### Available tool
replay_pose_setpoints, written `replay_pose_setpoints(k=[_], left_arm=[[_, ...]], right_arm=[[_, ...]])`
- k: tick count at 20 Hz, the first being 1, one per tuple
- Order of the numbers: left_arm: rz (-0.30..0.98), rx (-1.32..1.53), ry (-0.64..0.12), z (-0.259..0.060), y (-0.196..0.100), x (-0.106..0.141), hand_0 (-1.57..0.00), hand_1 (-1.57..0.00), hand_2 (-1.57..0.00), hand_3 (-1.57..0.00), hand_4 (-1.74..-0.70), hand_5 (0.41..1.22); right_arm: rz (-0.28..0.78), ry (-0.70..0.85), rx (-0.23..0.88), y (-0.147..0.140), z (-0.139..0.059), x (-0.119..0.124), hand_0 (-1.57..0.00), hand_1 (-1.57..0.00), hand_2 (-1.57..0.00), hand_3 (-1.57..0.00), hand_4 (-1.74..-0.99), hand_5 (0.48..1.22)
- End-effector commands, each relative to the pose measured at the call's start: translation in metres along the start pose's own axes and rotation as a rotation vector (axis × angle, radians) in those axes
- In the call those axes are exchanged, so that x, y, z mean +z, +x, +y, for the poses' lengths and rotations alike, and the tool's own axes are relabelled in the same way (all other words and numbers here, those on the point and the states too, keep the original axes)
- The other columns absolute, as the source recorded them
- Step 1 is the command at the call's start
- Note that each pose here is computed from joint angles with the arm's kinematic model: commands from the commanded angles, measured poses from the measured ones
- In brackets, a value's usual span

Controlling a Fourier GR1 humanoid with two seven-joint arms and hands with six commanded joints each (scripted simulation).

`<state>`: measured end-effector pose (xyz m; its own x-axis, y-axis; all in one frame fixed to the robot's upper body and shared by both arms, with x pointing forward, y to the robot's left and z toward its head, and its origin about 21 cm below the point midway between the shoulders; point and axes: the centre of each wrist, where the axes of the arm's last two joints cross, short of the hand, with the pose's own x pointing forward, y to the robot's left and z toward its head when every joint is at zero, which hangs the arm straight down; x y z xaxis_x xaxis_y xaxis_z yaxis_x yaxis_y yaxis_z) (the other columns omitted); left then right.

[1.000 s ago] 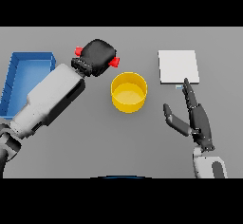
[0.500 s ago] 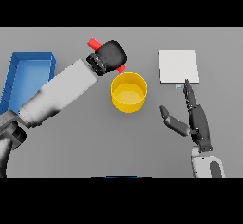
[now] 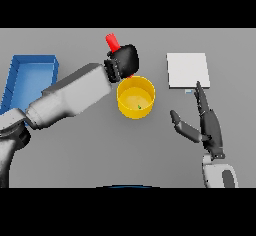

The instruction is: Pick up the red beaker and tilt it to pour out 1 green nut into yellow bowl. Pick up the yellow bowl and place it on the metallic measuring scale.

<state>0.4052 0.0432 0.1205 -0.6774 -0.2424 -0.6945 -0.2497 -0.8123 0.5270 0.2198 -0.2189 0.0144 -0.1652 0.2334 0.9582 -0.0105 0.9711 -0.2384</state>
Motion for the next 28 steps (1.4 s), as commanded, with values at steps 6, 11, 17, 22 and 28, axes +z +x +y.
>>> replay_pose_setpoints(k=[6, 11, 17, 22, 28], left_arm=[[0.001, -0.185, 0.002, 0.014, -0.001, -0.004, -1.57, -1.57, -1.57, -1.57, -1.73, 1.221], [0.052, -0.353, 0.018, 0.057, -0.045, 0.010, -1.57, -1.57, -1.57, -1.57, -1.73, 1.221], [0.332, -0.145, 0.069, 0.076, -0.156, 0.061, -1.57, -1.57, -1.57, -1.57, -1.72, 1.221], [0.605, 0.557, 0.122, 0.030, -0.237, 0.124, -1.57, -1.57, -1.57, -1.51, -1.73, 1.221], [0.786, 1.247, 0.265, -0.100, -0.247, 0.166, -1.57, -1.57, -1.57, -1.55, -1.74, 1.221]], right_arm=[[0.011, 0.006, -0.007, -0.005, 0.001, 0.005, 0.00, 0.00, 0.00, 0.00, -1.130, 0.577], [-0.004, 0.005, -0.006, -0.002, 0.003, -0.002, 0.00, 0.00, 0.00, 0.00, -1.138, 0.565], [-0.021, 0.021, -0.012, 0.002, 0.005, -0.003, 0.00, 0.00, 0.00, 0.00, -1.117, 0.554], [-0.030, 0.043, -0.022, 0.000, 0.005, -0.008, 0.00, 0.00, 0.00, 0.00, -1.105, 0.578], [-0.025, 0.060, 0.012, -0.001, 0.006, -0.014, 0.00, 0.00, 0.00, 0.00, -1.127, 0.606]])
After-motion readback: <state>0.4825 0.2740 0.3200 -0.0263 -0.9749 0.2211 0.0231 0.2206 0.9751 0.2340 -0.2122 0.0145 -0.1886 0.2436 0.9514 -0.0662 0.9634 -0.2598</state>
